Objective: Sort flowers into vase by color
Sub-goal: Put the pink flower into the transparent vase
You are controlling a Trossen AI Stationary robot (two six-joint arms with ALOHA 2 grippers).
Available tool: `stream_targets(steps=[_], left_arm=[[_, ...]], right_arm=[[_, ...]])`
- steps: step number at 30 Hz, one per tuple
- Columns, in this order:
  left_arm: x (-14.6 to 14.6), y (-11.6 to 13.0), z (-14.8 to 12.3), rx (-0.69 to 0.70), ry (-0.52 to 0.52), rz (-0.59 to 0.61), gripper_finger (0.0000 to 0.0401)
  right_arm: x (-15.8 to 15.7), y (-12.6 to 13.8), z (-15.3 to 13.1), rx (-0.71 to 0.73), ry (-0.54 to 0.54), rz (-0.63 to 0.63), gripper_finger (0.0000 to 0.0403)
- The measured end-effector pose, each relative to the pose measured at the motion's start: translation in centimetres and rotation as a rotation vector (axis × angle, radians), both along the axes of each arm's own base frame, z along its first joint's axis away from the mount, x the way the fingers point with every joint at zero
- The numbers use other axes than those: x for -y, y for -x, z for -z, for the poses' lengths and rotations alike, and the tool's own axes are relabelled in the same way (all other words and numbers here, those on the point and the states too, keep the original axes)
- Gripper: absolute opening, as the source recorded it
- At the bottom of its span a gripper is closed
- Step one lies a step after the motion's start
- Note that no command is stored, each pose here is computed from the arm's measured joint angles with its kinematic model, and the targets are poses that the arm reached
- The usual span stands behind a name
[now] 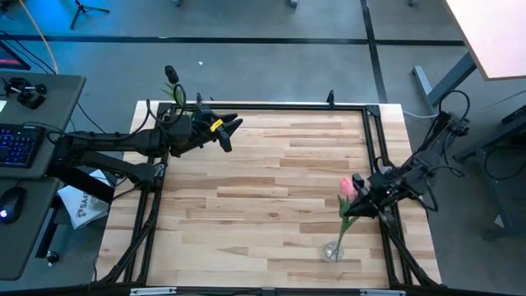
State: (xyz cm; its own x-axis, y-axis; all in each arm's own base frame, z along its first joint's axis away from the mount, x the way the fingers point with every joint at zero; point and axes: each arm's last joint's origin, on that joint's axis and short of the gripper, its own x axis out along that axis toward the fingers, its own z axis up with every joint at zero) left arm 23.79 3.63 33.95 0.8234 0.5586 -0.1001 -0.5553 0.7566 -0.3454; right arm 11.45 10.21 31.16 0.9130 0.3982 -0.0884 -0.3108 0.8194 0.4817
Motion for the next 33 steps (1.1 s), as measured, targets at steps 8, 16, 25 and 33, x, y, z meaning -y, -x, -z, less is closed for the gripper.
stream_targets(steps=[8, 16, 25, 33], left_arm=[[-0.1, 0.1, 0.0, -0.002, -0.007, -0.034, 0.0136], [-0.1, 0.1, 0.0, -0.001, -0.006, -0.034, 0.0136], [-0.1, 0.1, 0.0, -0.001, -0.006, -0.034, 0.0136], [-0.1, 0.1, 0.0, -0.002, -0.007, -0.034, 0.0136]], right_arm=[[0.3, 0.2, 0.0, 0.034, 0.099, 0.017, 0.0000], [0.5, 0.4, 0.3, 0.015, 0.123, 0.004, 0.0000], [1.6, 1.6, -0.7, 0.068, 0.063, -0.013, 0.0000], [1.4, 1.4, 0.3, -0.004, 0.126, -0.020, 0.0000]])
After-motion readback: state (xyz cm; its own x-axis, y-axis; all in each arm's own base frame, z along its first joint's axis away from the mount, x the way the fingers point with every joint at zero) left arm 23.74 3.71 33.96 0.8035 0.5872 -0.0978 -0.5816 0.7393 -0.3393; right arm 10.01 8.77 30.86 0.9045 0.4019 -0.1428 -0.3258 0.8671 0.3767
